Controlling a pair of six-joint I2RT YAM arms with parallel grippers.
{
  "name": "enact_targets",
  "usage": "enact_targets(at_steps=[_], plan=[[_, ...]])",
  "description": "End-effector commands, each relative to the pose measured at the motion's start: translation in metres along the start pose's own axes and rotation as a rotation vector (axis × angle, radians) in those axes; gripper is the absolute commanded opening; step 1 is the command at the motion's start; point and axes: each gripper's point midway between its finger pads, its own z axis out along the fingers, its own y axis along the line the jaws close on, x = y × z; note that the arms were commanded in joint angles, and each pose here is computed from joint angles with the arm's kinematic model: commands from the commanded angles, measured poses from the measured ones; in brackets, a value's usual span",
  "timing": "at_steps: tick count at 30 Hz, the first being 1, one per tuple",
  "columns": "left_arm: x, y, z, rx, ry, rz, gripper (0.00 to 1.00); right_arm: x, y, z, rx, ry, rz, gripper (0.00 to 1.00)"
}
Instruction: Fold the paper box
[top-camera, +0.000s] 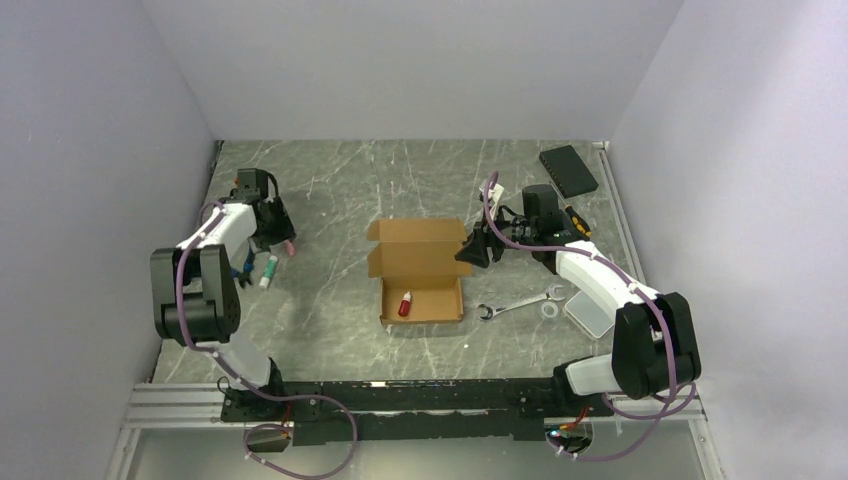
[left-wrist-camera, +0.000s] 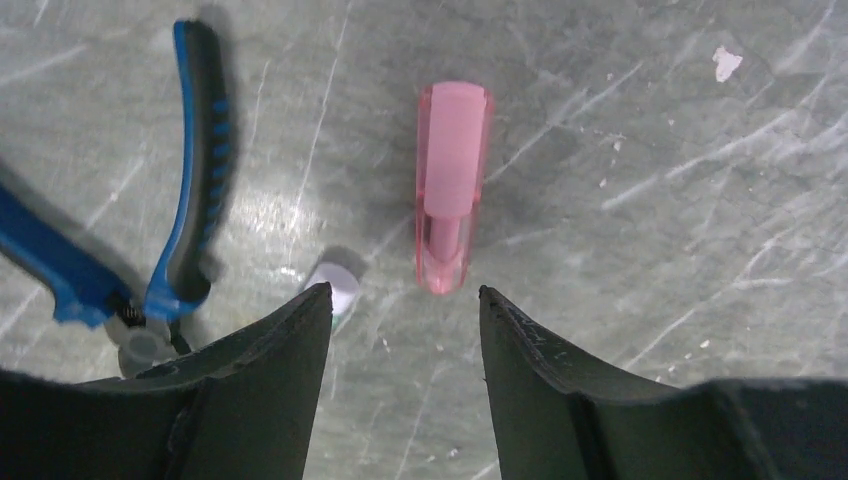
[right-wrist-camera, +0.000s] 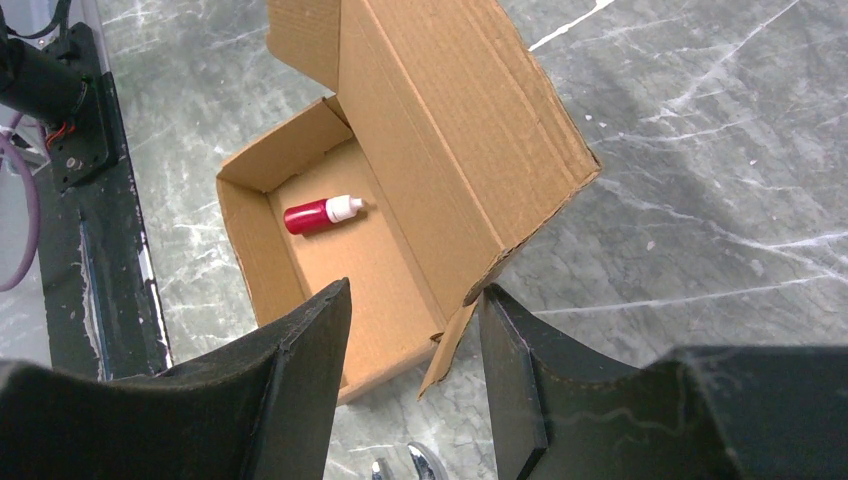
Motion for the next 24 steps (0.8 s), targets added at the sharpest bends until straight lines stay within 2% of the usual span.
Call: enact_targets(at_steps=[1,13,16,22,24], plan=[[-0.024,-0.015,0.011,0.088,-0.010,0.080,0.60,-0.020,0.006,-0.001,-0.031,-0.037,-0.060,0.53],[-0.012,-0.016,0.054,0.074,0.121,0.126,0.56,-0.019,0.005,-0.001,-0.030,-0.033,-0.059,0.53],[-0.007,-0.015,0.058,0.068,0.139,0.119,0.47,-0.018,0.005,-0.001,-0.030,-0.032,-0.059,0.53],[-0.006,-0.015,0.055,0.068,0.138,0.118,0.20,-0.019,0.005,-0.001,-0.032,-0.034,-0.060,0.53],[-0.009,-0.016,0.048,0.072,0.122,0.124,0.16,-0.020,0.005,-0.001,-0.030,-0.036,-0.062,0.53]])
